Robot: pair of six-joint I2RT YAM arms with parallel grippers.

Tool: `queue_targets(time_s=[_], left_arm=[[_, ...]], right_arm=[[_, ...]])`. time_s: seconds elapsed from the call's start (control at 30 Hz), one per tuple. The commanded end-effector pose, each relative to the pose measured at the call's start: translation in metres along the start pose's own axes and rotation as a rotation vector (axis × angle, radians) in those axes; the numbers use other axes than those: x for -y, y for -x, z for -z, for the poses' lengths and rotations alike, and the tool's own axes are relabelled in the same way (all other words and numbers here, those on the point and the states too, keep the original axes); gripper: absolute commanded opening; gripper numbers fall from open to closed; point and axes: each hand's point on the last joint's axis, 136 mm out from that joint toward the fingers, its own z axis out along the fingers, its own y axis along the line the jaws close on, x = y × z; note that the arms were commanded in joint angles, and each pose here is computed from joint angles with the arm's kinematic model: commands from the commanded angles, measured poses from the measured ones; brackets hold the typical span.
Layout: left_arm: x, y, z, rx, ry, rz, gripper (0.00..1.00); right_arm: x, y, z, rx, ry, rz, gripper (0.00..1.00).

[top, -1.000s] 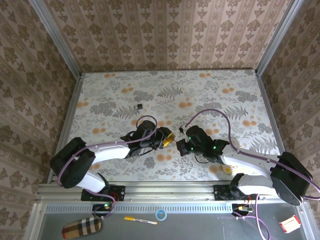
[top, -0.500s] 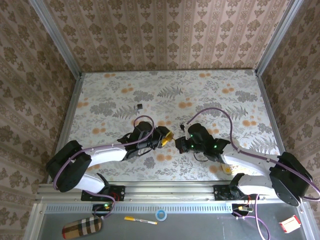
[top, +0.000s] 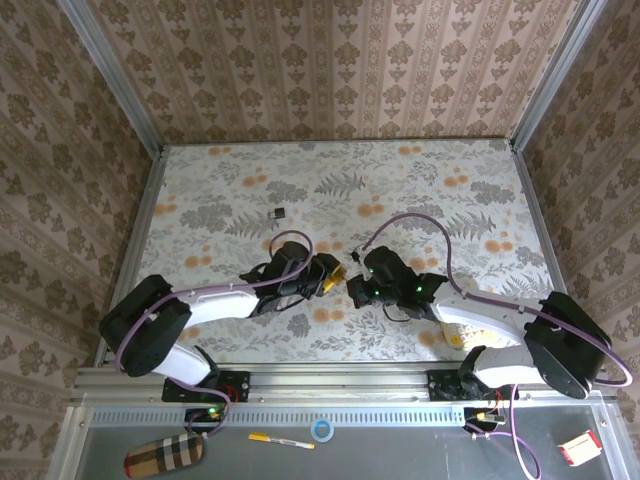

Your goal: Unlock with the key

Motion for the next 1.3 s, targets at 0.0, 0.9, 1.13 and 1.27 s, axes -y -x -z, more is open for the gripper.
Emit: queue_targets(time_s=[0.0, 0.9, 1.13, 1.27], left_arm=[[0.05, -0.048, 0.001, -0.2, -0.116, -0.071, 0.0], [0.065, -0.044, 0.022, -0.083, -0.16, -0.146, 0.0], [0.06, -0.052, 0.021, -0.09, -0.129, -0.178, 0.0], [0.06, -0.054, 0.024, -0.088, -0.137, -0.193, 0.0]], right_arm=[[-0.041, 0.043, 0.004, 0.126, 0.091, 0.102, 0.0], [-0.044, 0.073, 0.008, 0.218, 0.114, -0.068, 0.0], [-0.054, 0.077, 0.006, 0.208, 0.147, 0.009, 0.0], [-0.058, 0.082, 0.006, 0.192, 0.229, -0.003, 0.0]])
